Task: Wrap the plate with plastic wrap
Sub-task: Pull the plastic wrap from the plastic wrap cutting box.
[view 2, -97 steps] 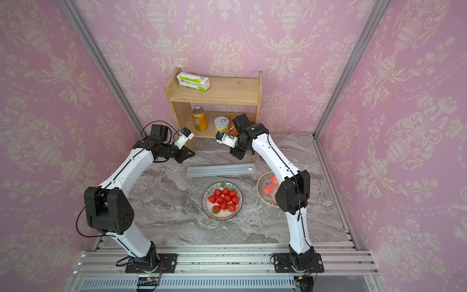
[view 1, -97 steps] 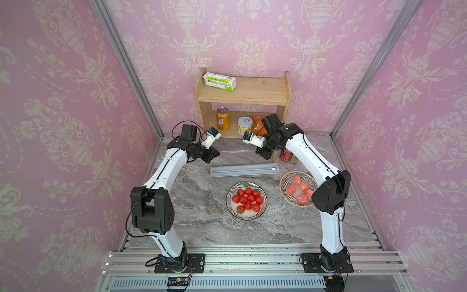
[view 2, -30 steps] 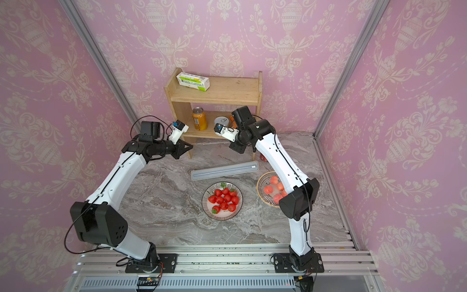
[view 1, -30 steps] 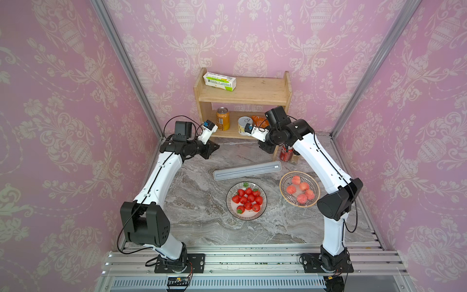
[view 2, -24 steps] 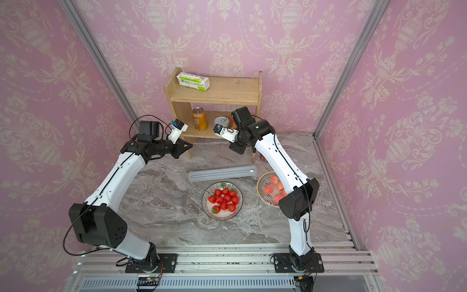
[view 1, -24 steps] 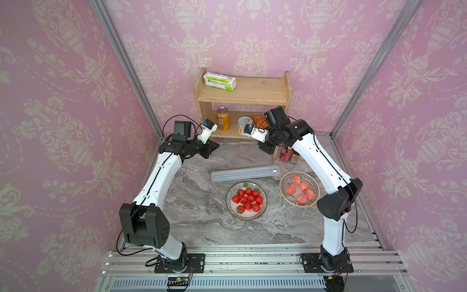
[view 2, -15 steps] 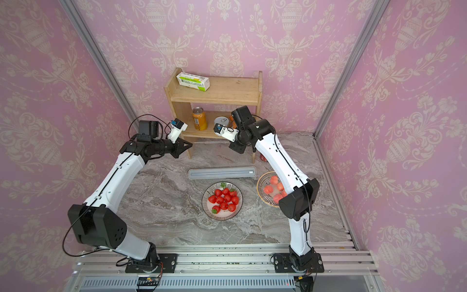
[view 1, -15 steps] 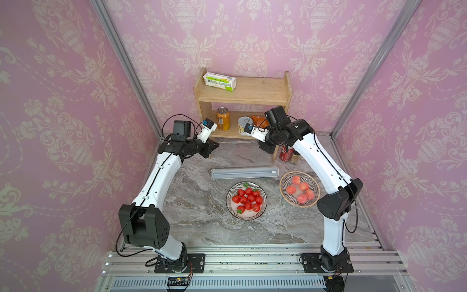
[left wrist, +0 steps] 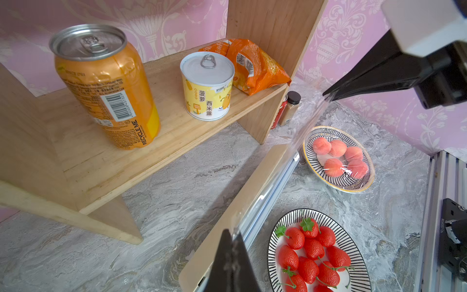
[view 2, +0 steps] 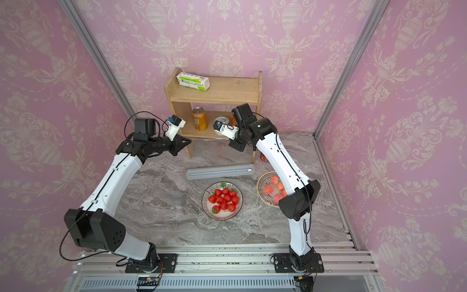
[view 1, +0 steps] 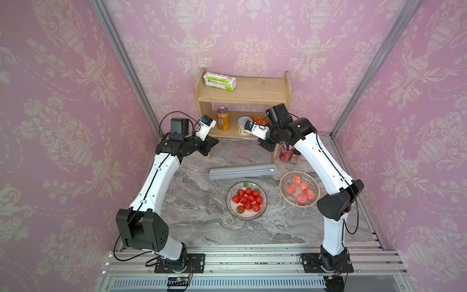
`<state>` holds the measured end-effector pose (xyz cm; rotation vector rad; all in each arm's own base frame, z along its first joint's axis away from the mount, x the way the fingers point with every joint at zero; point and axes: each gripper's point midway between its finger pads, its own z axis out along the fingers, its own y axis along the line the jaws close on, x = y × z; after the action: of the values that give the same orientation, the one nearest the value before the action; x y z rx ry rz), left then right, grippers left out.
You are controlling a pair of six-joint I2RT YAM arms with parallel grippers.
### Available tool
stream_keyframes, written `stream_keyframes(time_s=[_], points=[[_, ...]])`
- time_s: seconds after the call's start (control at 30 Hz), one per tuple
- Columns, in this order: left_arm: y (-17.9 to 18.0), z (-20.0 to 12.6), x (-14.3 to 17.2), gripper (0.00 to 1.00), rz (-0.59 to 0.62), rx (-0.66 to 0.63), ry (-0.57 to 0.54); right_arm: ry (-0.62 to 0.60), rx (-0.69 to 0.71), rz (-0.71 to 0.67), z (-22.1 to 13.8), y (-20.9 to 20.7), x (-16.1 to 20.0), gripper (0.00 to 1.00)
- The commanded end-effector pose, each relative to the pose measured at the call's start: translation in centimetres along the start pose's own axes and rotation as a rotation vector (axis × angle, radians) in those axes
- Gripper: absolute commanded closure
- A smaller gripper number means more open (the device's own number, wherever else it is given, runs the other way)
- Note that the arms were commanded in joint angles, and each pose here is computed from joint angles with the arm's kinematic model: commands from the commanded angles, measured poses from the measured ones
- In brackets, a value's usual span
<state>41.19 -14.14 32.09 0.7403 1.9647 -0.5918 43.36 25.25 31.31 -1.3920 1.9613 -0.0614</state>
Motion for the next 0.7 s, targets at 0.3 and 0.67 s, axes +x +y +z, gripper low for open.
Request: stream_keyframes(time_s=[0.3,0.67], points=[[-0.4,-3.2,-4.7,1.00,0.070,-0.078,-0.148,-0.089,0.124,-0.016,-4.9,-2.0,-2.6,1.00],[-0.5,-4.2,-5.5,1.00,0.087,-0.109,-0.170,-0.103,0.170,-0.026,-5.9,-2.4,-3.5,1.00]])
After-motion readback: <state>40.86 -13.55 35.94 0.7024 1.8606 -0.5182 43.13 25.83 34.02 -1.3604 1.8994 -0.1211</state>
